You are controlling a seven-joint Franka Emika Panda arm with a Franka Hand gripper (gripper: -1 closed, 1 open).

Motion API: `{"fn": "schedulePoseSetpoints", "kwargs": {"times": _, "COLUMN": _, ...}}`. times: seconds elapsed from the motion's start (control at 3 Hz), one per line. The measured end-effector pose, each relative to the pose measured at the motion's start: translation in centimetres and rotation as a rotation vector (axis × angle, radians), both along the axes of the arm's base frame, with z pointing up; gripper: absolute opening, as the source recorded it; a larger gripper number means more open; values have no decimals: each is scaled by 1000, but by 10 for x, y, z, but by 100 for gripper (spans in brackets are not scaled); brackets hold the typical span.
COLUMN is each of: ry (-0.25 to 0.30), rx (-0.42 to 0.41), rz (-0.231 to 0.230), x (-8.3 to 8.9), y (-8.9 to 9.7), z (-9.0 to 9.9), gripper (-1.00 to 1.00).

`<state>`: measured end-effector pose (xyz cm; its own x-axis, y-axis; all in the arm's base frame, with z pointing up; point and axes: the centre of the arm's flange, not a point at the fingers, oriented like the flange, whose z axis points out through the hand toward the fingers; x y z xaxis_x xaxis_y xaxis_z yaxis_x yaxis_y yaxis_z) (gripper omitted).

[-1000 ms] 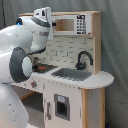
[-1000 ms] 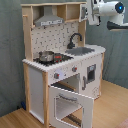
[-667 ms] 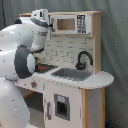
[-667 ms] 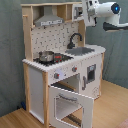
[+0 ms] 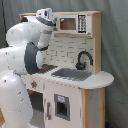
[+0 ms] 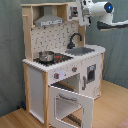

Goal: Play with the kitchen

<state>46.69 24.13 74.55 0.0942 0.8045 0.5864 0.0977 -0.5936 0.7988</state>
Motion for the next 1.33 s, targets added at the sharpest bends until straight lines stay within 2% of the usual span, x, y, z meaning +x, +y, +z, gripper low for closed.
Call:
{"fn": "schedulePoseSetpoints", "kwargs": {"times": 0.33, "ry": -3, "rx": 2, "rz": -7, "x": 23, "y": -6, "z": 6, "gripper": -100}}
{"fn": "schedulePoseSetpoints", "kwargs": {"times": 0.67, "ry": -58, "rx": -84, "rz": -23, "x": 10, "y": 6, "z": 24, "gripper": -100}}
{"fn": "schedulePoseSetpoints", "kwargs": {"times": 1.0, "ry": -69, "rx": -101, "rz": -34, "x": 0, "y": 10, "z": 28, "gripper": -100}}
{"fn": "schedulePoseSetpoints", "kwargs": {"times": 1.33, "ry": -75, "rx": -109, "rz": -39, "x": -5, "y": 12, "z": 30, "gripper": 100}}
